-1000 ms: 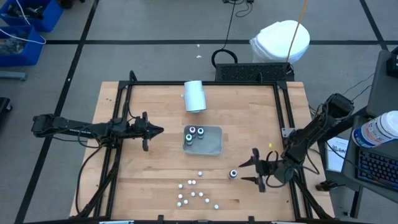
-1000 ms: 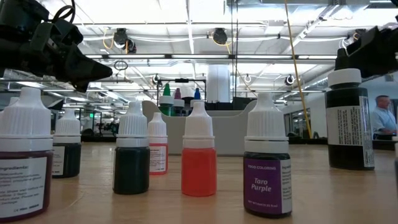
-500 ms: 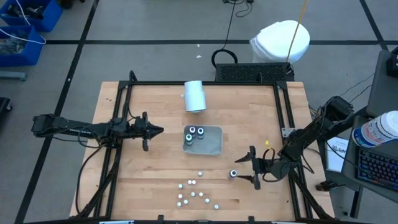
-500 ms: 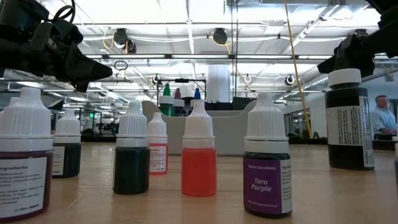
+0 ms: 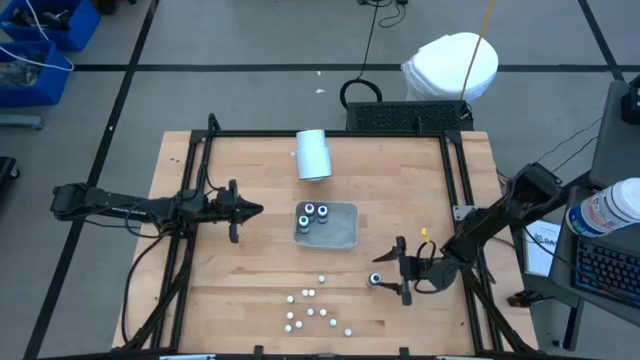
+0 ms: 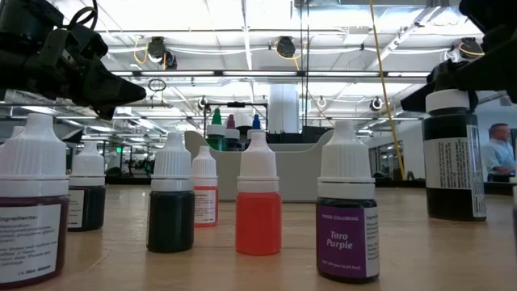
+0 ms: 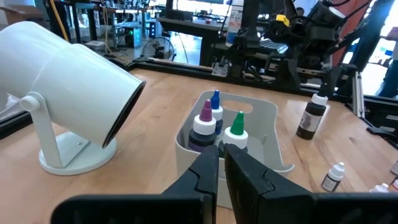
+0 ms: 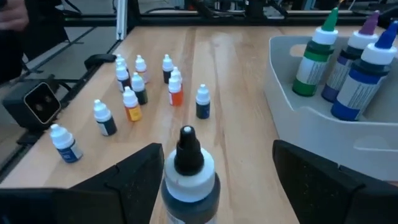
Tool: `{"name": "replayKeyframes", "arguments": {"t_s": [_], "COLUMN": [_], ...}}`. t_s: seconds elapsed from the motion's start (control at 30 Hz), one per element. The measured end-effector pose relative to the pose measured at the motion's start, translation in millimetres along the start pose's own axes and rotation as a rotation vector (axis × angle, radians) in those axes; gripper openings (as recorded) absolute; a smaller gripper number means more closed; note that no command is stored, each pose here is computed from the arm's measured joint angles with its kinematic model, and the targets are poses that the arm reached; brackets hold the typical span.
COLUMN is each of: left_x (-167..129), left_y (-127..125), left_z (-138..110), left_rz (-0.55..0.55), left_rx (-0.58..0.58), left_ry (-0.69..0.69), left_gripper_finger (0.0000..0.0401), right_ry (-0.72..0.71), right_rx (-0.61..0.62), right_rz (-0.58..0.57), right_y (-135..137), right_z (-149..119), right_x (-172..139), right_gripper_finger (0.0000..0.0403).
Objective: Pick & Place food coloring
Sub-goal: Put the black food coloring bottle into the gray bin
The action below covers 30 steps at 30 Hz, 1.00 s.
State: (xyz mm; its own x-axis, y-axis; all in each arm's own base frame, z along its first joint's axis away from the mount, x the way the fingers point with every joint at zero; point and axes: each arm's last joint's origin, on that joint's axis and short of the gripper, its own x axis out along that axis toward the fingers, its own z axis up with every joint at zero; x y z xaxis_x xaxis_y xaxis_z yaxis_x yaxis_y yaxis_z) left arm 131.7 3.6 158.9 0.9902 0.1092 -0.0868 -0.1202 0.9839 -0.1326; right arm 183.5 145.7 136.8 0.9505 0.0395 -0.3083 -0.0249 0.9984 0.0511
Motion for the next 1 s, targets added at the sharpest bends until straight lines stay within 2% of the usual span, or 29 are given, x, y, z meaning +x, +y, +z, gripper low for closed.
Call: {"name": "replayKeyframes", "arguments": {"t_s": [0.37,0.67,0.83,1.0], "left_x": [0.0,0.0,0.0,0.0], "left_y": [0.0,-0.1,-0.1,0.0], "left_z": [0.0,0.0,0.0,0.1], "left_rz": [0.000,0.000,0.000,0.000], "left_rx": [0.000,0.000,0.000,0.000], "left_ry": [-0.001,-0.001,-0.001,-0.001], "left_gripper_finger": [0.0035,0.0035,0.0035,0.0035], "right_ry": [0.009,0.015,0.012,-0.034], "right_rx": [0.007,0.008,0.010,-0.009], "right_rz": [0.007,0.002,0.004,0.019], "right_y": [1.2,0.5,0.7,3.1], "right_z": [-6.8,-7.4,-7.0,-0.1], "right_x": [6.0,6.3,6.3,6.6], "right_gripper_finger": [0.0275,0.0230,0.0191,0.0124]}}
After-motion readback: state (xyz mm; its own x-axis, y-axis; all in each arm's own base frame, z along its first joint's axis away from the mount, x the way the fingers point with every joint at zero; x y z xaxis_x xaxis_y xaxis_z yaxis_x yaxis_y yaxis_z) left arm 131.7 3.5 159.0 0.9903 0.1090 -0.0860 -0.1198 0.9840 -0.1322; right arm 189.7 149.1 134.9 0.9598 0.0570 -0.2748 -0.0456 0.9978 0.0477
